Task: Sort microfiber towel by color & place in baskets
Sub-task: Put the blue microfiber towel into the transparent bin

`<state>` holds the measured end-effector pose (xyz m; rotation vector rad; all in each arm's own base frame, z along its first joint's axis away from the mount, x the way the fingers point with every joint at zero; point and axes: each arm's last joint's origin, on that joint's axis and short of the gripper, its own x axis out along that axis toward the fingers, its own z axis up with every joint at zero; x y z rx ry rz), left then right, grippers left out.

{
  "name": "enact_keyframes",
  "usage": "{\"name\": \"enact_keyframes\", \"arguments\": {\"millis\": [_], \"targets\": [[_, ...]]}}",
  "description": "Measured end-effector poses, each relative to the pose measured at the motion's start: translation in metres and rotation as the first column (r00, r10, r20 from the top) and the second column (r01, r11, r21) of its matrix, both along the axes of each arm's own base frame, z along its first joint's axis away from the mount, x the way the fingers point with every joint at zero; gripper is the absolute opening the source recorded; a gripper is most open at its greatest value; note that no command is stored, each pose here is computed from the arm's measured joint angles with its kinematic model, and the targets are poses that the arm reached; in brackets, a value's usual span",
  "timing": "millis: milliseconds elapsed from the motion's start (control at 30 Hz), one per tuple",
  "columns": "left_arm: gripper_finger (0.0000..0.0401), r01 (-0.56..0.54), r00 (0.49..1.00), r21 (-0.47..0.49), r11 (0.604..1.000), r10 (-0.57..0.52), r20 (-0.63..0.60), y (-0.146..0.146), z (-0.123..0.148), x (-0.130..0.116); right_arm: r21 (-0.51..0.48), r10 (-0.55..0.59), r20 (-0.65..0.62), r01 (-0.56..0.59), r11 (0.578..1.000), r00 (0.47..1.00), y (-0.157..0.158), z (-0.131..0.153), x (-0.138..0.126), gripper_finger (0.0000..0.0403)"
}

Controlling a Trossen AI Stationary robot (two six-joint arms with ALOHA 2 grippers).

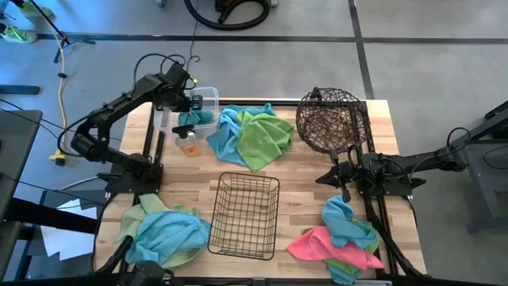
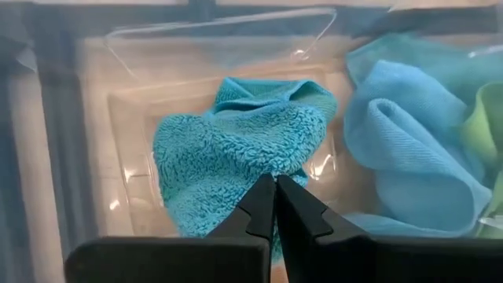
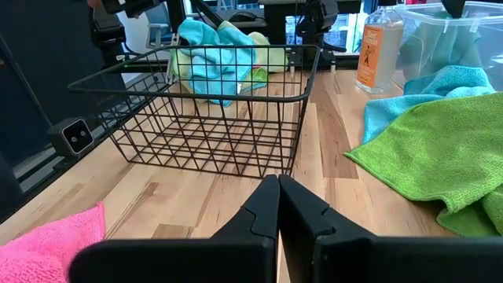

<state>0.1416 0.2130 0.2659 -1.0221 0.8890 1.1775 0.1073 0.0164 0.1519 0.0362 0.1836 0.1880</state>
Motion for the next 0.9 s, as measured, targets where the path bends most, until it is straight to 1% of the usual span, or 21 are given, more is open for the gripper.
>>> {"name": "enact_keyframes", "arguments": {"millis": [133, 267, 400, 567, 733, 900], "targets": [[0.0004, 0.002, 1.0, -0.014, 1.0, -0.002, -0.01, 0.002, -0.004, 0.002, 0.0, 0.0, 0.0, 0.0, 1.0, 1.0, 0.0, 0.0, 0.0, 0.0], [0.0025, 0.042, 0.999, 0.001, 0.999, -0.042, -0.027, 0.003, -0.005, 0.002, 0.0, 0.0, 0.0, 0.0, 1.0, 1.0, 0.0, 0.0, 0.0, 0.0], [0.0065, 0.048, 0.998, 0.001, 0.999, -0.048, -0.03, 0.003, -0.005, 0.002, 0.0, 0.0, 0.0, 0.0, 1.0, 1.0, 0.0, 0.0, 0.0, 0.0], [0.0127, 0.058, 0.998, 0.011, 0.998, -0.057, -0.031, 0.003, -0.003, 0.002, 0.0, 0.0, 0.0, 0.0, 1.0, 1.0, 0.0, 0.0, 0.0, 0.0], [0.0184, 0.071, 0.997, 0.125, 0.99, -0.075, 0.026, 0.002, 0.012, 0.001, 0.0, 0.0, 0.0, 0.0, 1.0, 1.0, 0.0, 0.0, 0.0, 0.0], [0.0221, 0.054, 0.989, 0.263, 0.963, -0.088, 0.121, -0.001, 0.034, -0.004, 0.0, 0.0, 0.0, 0.0, 1.0, 1.0, 0.0, 0.0, 0.0, 0.0]]}}
